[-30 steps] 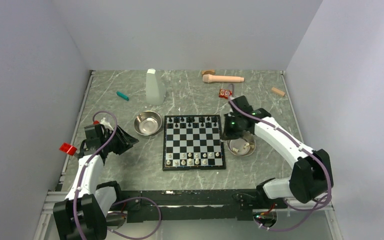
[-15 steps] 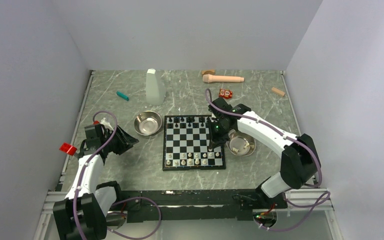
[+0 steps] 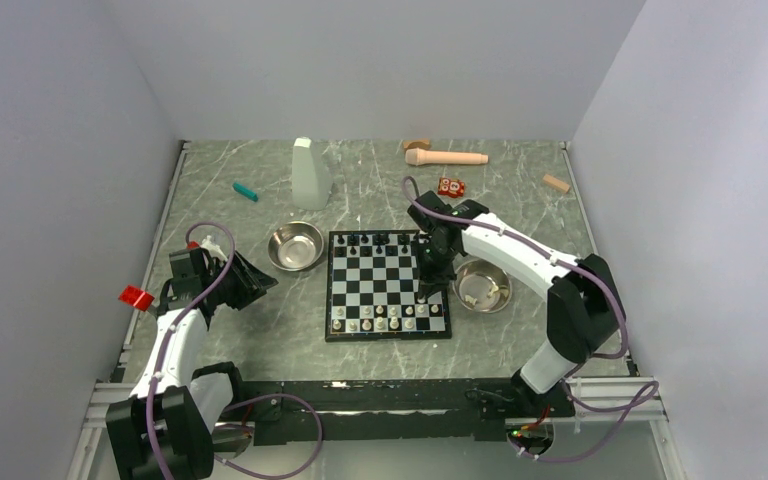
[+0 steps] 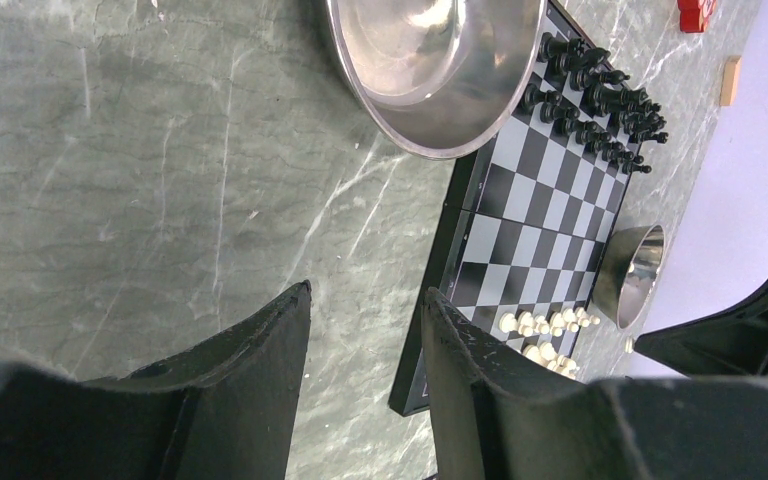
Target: Set up the chess pieces on the board
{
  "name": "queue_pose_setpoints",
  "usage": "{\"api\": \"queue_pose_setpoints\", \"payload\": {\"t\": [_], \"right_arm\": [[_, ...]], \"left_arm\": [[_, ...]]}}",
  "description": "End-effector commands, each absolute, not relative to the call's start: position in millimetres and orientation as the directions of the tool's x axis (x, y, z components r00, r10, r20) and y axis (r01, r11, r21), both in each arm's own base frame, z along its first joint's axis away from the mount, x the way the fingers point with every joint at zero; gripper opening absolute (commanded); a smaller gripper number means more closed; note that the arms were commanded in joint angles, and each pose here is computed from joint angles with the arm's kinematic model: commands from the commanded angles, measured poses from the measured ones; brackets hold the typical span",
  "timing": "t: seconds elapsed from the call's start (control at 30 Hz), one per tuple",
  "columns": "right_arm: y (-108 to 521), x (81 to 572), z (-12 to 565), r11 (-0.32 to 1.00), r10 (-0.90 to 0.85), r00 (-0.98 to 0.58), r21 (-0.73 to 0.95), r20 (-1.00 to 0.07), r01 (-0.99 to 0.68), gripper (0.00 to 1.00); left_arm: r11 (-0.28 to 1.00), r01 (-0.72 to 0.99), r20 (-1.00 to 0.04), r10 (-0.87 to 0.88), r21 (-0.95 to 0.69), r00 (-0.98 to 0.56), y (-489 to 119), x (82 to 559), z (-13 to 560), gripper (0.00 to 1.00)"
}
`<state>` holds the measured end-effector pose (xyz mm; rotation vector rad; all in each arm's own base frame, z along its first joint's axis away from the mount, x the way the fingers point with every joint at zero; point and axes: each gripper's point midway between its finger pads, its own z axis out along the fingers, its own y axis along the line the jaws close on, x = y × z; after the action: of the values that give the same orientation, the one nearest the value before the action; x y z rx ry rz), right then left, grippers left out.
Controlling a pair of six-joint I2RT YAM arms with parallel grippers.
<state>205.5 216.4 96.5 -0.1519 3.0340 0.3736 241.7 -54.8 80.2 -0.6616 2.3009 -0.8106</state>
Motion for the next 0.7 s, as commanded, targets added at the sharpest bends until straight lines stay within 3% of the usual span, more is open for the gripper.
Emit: {"api": "queue_pose_setpoints", "payload": {"t": [0.0, 0.67], "right_arm": [[221, 217, 103, 0.975, -0.066, -0.991, 0.206, -0.117, -0.089, 0.00], [336, 242, 90, 0.947, -0.267, -0.956, 0.149, -0.125, -0.284, 0.00]], "left_arm": [[0.702, -0.205, -0.412, -0.600, -0.682, -0.685, -53, 249, 89, 0.49], [0.708, -0.199, -0.431, -0.602, -0.678, -0.672, -52, 249, 92, 0.50]]}}
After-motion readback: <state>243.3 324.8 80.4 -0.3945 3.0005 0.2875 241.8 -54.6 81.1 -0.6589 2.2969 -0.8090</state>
